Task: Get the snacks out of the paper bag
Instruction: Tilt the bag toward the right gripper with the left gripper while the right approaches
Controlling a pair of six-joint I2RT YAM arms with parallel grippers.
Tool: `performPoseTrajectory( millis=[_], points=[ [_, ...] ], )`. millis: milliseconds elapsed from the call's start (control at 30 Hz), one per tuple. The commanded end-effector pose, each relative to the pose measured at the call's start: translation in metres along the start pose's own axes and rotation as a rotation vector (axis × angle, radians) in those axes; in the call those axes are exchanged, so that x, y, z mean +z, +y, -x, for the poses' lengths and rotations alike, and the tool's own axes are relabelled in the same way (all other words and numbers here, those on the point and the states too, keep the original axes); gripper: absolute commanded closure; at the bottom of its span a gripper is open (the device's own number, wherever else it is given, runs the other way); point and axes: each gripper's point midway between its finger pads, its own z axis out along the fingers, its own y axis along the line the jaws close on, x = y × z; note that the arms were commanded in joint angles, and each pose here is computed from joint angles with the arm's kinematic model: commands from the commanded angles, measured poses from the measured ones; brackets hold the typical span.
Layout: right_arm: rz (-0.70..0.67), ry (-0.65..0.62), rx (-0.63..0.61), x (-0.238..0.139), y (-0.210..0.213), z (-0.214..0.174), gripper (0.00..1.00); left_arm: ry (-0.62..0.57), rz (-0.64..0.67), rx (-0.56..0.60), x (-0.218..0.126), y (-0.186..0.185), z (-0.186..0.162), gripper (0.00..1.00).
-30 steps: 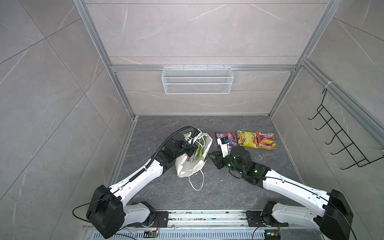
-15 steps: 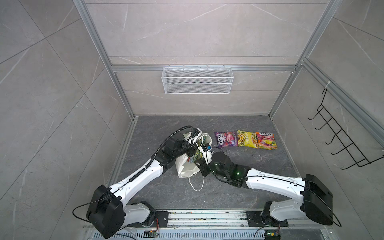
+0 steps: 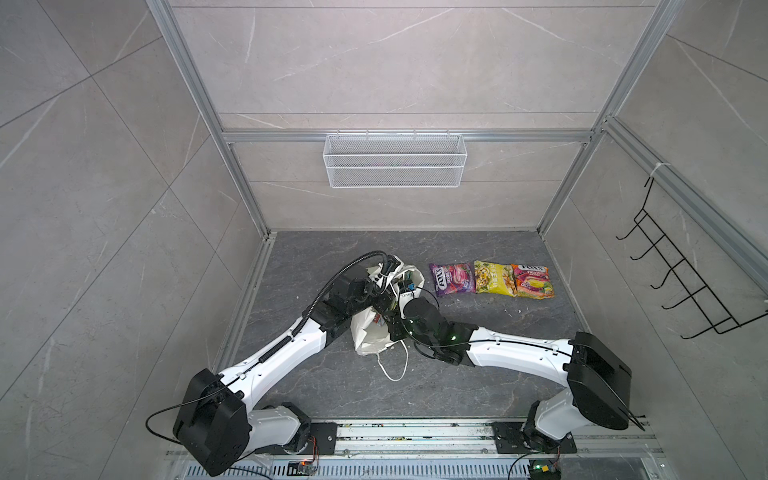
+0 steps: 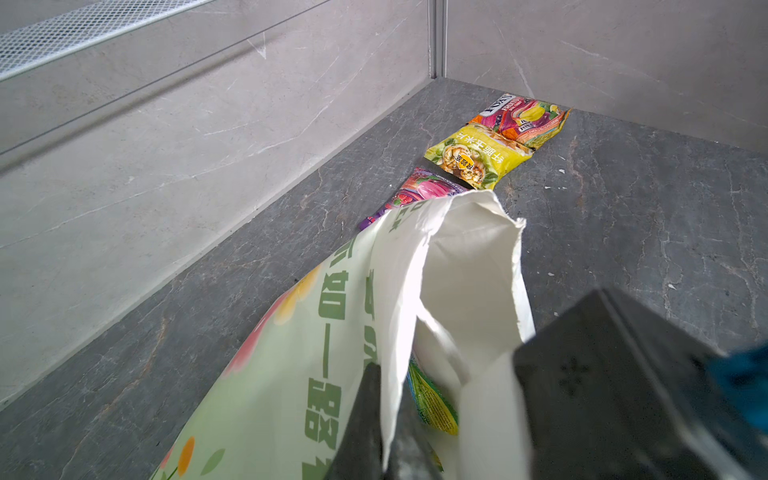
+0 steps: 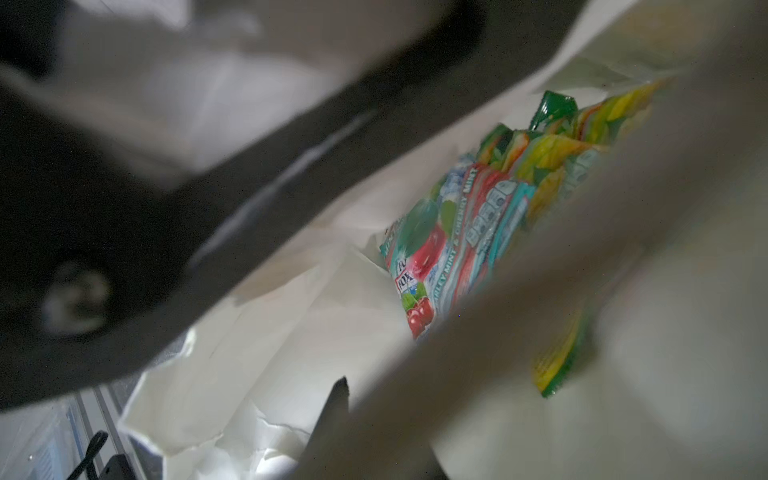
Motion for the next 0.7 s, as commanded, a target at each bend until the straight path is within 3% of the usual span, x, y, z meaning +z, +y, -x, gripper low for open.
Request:
performPoseTrajectory(
  millis=[0,667],
  points=[
    [-0.082,0.007,0.052,0.008,-0.023,-0.002,0.79,-0.108,0.018,0.023,-0.012,0.003,0.034,1.00],
    [-0.187,0.035,-0.006,0.029,-0.091,-0.020,0.79,-0.123,-0.068,-0.037,-0.007,-0.011,0.034,1.00]
  ],
)
